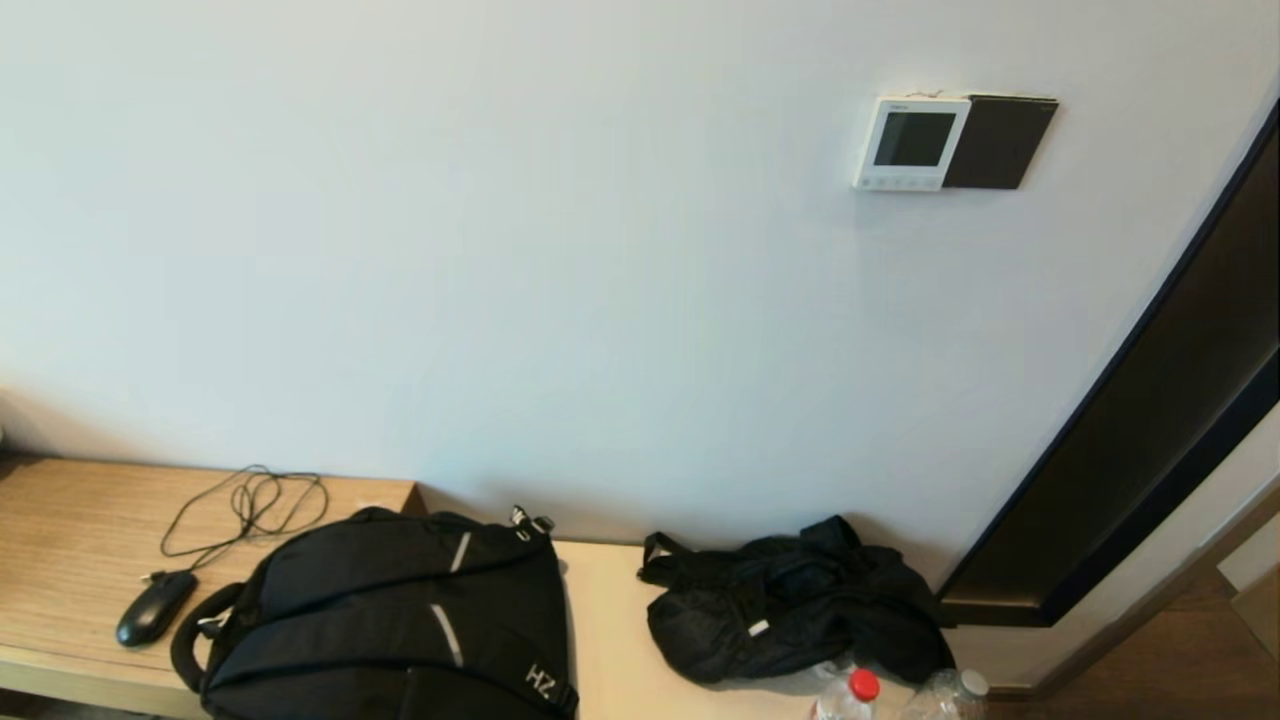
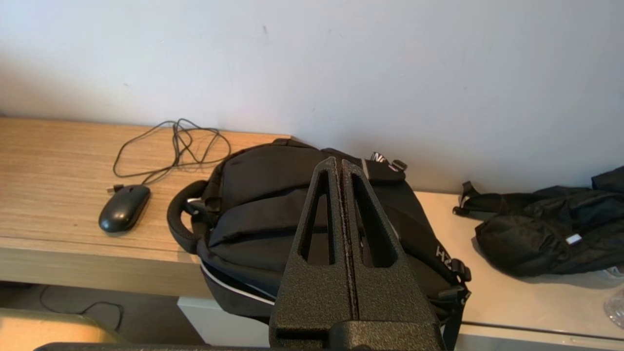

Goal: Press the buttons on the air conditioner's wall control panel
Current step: Turn on the central air conditioner

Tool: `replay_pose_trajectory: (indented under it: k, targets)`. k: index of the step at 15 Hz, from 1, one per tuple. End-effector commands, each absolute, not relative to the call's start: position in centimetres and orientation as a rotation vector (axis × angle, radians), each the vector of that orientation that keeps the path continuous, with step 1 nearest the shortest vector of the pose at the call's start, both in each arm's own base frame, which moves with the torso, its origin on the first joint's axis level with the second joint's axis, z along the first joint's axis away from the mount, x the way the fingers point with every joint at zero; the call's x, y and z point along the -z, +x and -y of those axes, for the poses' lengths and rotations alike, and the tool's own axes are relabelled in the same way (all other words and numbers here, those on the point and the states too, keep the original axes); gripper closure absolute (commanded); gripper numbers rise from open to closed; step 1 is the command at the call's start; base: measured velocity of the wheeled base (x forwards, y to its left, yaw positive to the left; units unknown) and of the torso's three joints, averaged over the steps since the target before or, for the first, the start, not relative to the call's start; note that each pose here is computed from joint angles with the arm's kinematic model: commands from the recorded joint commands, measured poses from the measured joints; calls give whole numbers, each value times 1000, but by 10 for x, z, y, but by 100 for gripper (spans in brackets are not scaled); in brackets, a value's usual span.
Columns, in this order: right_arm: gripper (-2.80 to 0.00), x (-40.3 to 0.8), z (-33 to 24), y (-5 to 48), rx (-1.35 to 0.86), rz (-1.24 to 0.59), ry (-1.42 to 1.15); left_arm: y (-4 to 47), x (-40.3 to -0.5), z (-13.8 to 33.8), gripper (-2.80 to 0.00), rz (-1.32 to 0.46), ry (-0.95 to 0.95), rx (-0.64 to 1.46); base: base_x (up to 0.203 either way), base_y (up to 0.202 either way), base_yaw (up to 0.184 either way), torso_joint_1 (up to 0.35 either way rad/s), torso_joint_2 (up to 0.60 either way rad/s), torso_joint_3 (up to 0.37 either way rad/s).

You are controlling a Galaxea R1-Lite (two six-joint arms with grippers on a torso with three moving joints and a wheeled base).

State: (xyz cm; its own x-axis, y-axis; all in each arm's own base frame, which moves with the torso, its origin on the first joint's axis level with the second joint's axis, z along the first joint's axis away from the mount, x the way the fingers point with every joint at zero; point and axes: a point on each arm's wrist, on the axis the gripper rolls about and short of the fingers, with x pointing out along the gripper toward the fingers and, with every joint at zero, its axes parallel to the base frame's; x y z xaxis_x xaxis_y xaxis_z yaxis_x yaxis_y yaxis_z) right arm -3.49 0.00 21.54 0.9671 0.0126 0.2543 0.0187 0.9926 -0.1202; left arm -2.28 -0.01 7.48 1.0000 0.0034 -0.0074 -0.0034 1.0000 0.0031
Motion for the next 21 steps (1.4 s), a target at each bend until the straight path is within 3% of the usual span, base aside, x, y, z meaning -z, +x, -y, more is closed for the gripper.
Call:
replay_pose_trajectory:
  k: [1,10,15,21]
  targets:
    - [0,-244,0,-12,3,241,-126,-23,-75,0,0,-6,2,-5,0,0,0,0,0,0]
    - [0,-333,-13,163,-1,127,-116,-23,-75,0,0,-9,-2,-5,0,0,0,0,0,0]
    - [0,-335,-57,247,14,102,-121,-23,-75,0,0,-9,-2,-5,0,0,0,0,0,0]
    - [0,-305,-79,310,39,56,-137,-23,-75,0,0,-9,-2,-5,0,0,0,0,0,0]
